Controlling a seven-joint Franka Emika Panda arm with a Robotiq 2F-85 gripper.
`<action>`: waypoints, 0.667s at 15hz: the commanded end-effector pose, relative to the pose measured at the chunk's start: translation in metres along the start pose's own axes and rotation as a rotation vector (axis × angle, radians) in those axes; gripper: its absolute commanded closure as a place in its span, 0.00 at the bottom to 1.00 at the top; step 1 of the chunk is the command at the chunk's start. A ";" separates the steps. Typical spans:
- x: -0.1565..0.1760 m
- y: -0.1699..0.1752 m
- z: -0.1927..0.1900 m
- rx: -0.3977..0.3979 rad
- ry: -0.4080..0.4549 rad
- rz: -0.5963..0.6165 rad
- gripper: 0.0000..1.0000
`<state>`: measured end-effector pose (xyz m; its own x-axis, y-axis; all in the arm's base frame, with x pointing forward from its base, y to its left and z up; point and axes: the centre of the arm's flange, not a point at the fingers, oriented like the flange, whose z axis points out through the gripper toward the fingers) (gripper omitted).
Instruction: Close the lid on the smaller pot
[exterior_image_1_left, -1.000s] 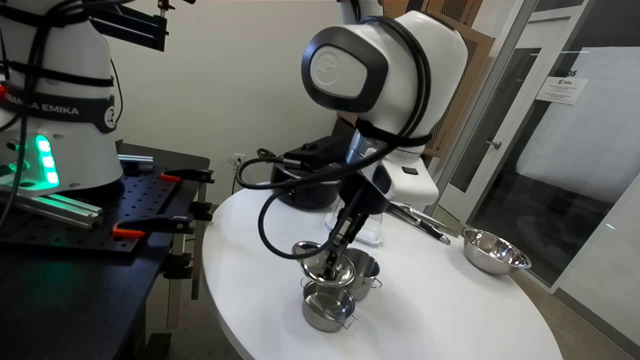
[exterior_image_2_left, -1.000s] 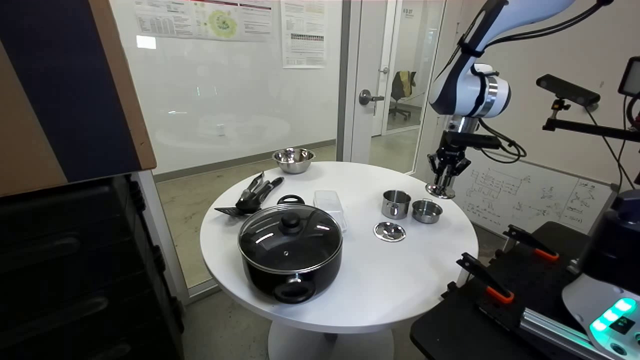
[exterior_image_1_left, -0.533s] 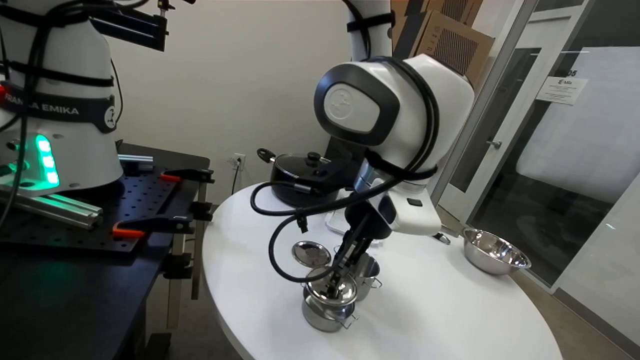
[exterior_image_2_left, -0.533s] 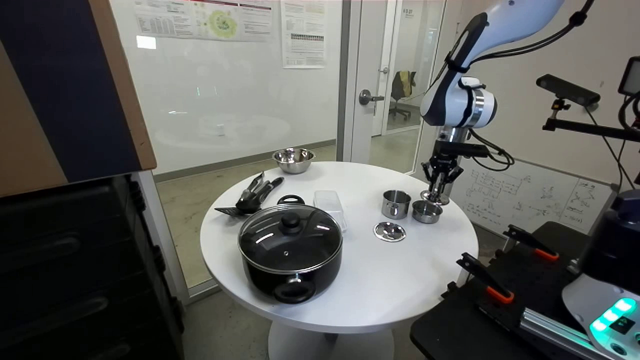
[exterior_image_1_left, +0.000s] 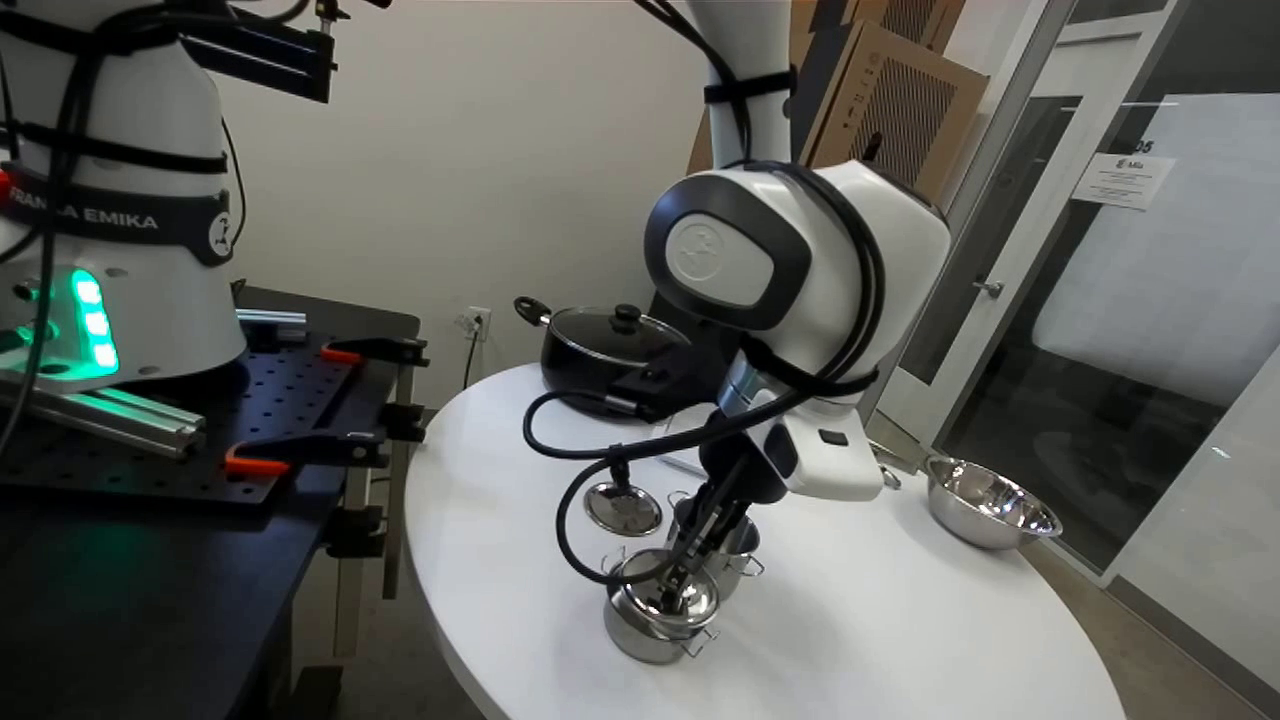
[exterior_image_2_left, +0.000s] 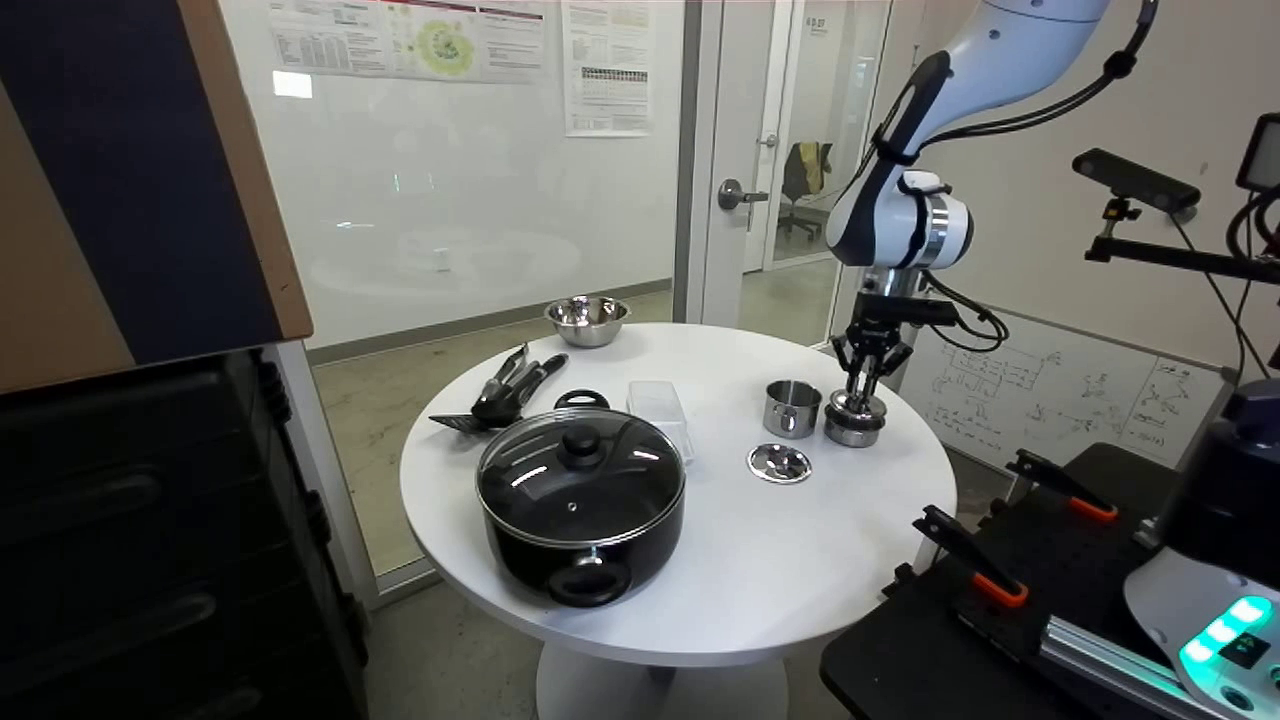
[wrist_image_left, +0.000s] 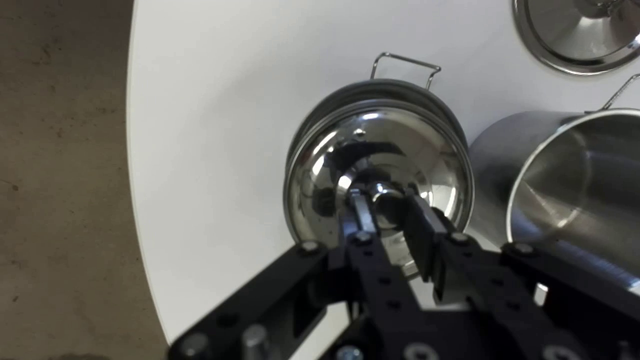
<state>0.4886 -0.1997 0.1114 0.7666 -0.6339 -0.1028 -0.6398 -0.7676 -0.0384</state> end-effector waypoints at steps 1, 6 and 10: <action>0.008 -0.014 0.011 -0.006 -0.016 0.015 0.94; 0.009 -0.021 0.018 -0.012 -0.022 0.018 0.94; 0.008 -0.018 0.017 -0.004 -0.020 0.020 0.94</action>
<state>0.5001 -0.1877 0.0944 0.7632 -0.6359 -0.1146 -0.6423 -0.7659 -0.0272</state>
